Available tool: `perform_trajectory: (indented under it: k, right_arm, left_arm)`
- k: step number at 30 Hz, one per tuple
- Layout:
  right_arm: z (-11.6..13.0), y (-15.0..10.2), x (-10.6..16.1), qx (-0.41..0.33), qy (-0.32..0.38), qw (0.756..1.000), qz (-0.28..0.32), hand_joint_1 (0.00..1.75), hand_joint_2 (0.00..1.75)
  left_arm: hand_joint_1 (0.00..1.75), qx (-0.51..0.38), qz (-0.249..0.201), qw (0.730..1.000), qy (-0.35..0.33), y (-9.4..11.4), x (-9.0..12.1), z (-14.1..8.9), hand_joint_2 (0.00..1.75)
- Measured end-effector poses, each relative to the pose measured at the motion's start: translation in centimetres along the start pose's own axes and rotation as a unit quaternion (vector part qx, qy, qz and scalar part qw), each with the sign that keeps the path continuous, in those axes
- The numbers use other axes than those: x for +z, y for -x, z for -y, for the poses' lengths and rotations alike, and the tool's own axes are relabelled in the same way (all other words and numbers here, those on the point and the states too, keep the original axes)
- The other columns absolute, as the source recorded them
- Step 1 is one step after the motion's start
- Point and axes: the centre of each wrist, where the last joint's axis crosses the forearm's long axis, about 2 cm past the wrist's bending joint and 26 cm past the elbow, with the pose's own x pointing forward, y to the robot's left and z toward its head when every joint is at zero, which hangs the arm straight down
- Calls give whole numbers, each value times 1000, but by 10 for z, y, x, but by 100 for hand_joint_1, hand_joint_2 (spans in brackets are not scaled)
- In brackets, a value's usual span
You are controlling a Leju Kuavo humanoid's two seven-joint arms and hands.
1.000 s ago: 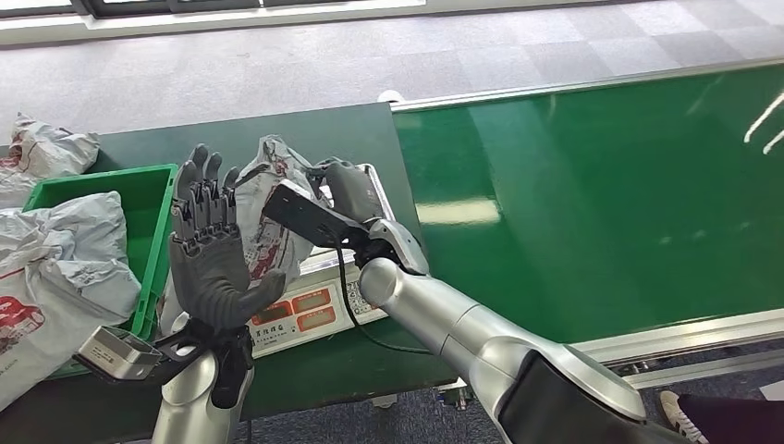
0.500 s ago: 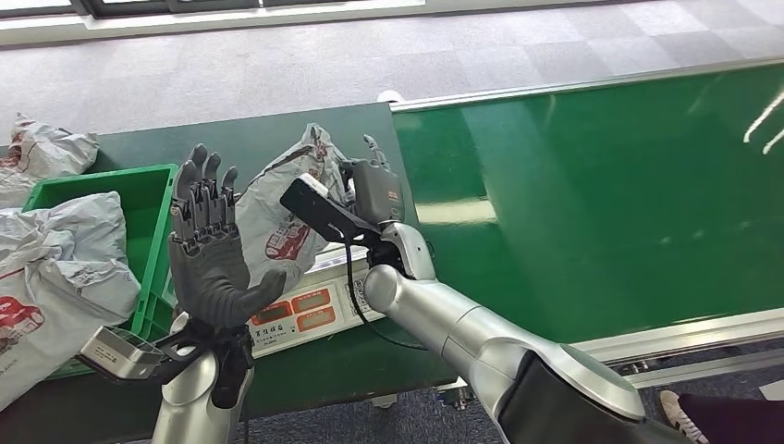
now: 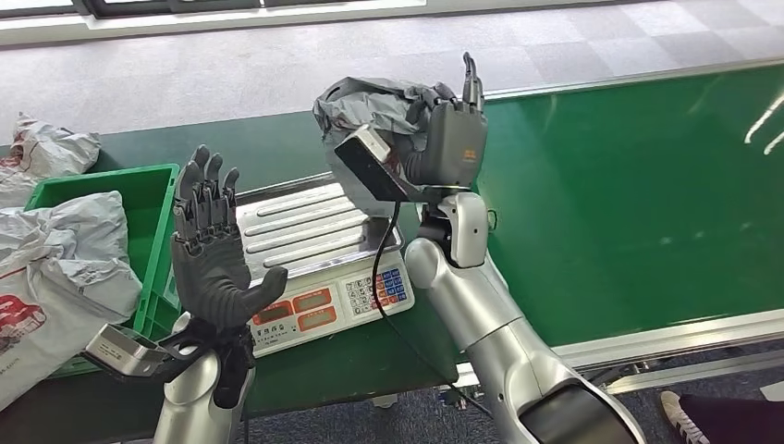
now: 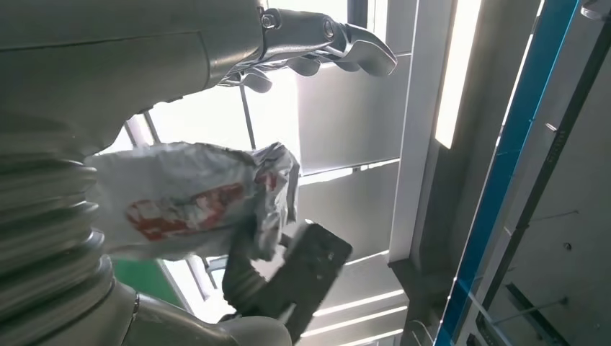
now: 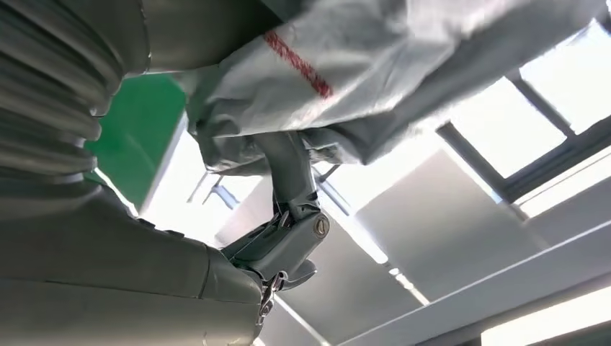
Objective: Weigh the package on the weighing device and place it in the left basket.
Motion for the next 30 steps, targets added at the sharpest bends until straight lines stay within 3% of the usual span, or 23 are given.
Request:
perform_trajectory:
  k: [7,19,25,30]
  right_arm:
    - [10,14,-5,-7,25,999,-39,0,175]
    - [8,21,-2,-28,6,998,-56,0,175]
    - [-15,18,5,-194,-62,978,-40,0,175]
    - [-27,11,10,-233,-123,965,-1,0,175]
  left_arm:
    - [0,0,0,1000,-3,0,0,0,175]
    - [0,-8,1,1000,-7,-1,0,0,175]
    - [0,-7,3,1000,-4,-1,-1,0,175]
    - [0,-3,3,1000,-3,-1,-1,0,175]
